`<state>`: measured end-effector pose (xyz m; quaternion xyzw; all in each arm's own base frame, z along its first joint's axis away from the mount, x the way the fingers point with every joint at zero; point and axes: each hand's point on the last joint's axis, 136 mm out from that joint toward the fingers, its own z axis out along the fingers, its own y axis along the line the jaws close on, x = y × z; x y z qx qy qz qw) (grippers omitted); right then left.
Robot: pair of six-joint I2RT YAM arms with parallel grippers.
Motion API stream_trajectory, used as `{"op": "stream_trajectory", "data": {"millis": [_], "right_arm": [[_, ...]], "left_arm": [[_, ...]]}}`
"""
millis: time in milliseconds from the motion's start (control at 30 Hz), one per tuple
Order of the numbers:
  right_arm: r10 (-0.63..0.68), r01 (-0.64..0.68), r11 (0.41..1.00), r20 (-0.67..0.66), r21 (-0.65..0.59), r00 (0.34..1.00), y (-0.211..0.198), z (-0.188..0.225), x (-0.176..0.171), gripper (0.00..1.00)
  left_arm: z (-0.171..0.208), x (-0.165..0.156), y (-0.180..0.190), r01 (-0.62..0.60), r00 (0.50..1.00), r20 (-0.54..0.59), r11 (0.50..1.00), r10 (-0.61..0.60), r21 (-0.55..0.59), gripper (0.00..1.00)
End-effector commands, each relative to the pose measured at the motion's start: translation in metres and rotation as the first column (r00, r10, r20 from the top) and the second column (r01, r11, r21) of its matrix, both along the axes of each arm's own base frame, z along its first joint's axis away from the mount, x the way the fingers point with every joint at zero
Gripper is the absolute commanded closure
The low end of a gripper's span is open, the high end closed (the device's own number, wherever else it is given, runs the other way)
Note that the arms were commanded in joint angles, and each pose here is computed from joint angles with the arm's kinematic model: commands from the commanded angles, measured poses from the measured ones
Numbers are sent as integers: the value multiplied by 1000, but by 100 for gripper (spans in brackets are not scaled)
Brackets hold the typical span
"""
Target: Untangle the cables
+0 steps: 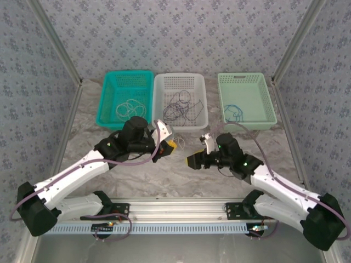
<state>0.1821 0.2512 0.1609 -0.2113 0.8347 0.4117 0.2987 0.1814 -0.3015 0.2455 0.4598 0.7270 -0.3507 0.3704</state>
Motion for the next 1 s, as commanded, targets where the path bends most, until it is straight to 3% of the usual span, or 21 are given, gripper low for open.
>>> {"op": "stream_trajectory", "data": {"millis": [0,267,967], "right_arm": [[-98,109,991,142,-76,985,-15,-9,14,31],[-113,170,968,280,-188,953,-13,-32,26,32],[-157,230,965,422,-129,893,31,-28,66,33]], "left_arm": [[22,3,-7,3,1000,3,998,-3,-56,99],[31,3,-9,0,1000,-12,997,-1,-80,99],[45,0,-15,7,999,-50,989,-15,-148,99]]}}
